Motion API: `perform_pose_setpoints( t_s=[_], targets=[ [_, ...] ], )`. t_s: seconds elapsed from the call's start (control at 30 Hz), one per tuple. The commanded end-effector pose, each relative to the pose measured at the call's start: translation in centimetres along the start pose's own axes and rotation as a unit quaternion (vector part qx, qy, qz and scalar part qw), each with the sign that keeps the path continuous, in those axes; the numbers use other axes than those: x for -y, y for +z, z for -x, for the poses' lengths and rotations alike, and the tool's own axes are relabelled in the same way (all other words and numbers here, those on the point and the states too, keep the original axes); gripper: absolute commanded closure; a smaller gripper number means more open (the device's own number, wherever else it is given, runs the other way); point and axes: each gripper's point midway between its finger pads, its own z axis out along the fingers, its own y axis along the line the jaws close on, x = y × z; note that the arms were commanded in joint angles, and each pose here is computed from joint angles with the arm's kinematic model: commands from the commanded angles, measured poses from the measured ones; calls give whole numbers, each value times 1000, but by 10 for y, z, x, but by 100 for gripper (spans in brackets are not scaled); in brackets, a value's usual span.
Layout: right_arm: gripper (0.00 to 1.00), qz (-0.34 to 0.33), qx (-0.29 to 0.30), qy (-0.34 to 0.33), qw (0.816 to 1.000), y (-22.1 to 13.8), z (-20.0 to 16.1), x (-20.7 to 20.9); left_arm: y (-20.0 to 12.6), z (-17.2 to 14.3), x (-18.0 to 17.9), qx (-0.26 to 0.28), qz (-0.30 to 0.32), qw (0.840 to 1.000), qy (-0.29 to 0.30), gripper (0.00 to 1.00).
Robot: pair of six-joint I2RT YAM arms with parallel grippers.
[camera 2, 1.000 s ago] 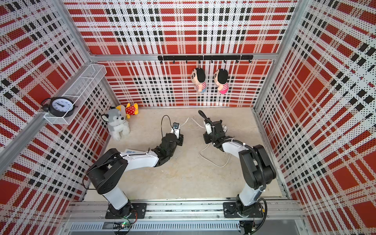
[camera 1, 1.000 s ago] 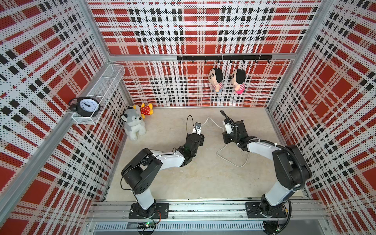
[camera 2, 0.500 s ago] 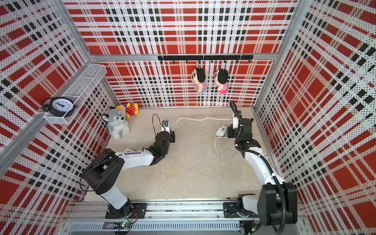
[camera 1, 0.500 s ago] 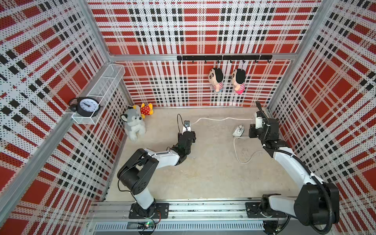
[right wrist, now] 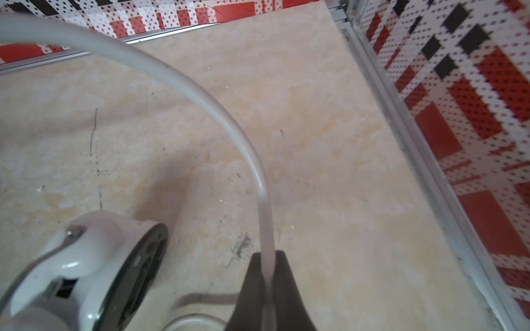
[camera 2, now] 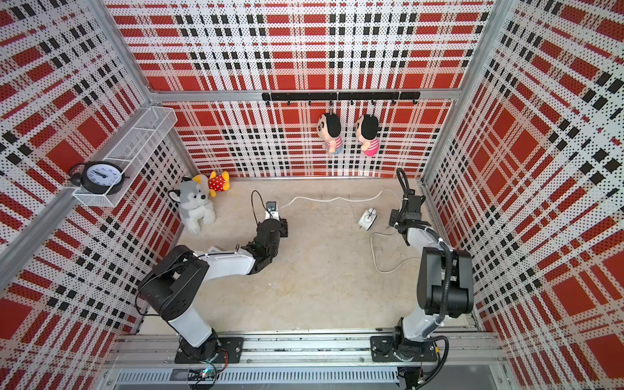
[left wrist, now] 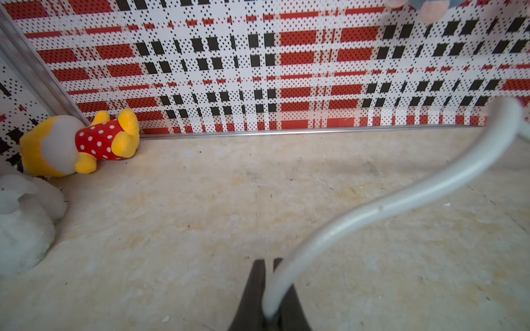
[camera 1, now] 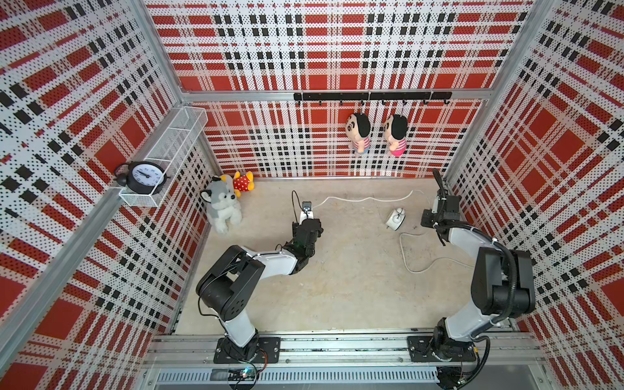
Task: Unwrap the cord wrapped around the power strip
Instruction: Adjust the power cord at the center of the board.
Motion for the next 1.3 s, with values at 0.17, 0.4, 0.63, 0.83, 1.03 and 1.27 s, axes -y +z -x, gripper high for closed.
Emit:
perform_pose_setpoints(
  t_s=[0.17, 0.4, 0.63, 0.83, 1.03, 1.27],
  targets=[
    [100, 78, 19, -19, 997, 31, 62, -81, 36, -31, -6, -61, 52, 997, 5, 100],
    [100, 53, -29, -36, 998, 86, 60, -83, 42, -48, 5, -91, 59, 992, 62, 100],
    [72, 83, -56, -33, 994, 110, 37, -92, 37, -80, 26, -132, 42, 981, 139, 100],
    [35, 77, -18, -23, 997, 81, 58, -85, 50, -95, 31, -166, 29, 977, 129, 100],
    [19, 96, 25, -14, 995, 17, 77, -79, 60, -104, 35, -187, 26, 973, 135, 86],
    [16, 92, 30, 9, 995, -45, 47, -64, 52, -98, 46, -176, 15, 974, 140, 42]
  ],
)
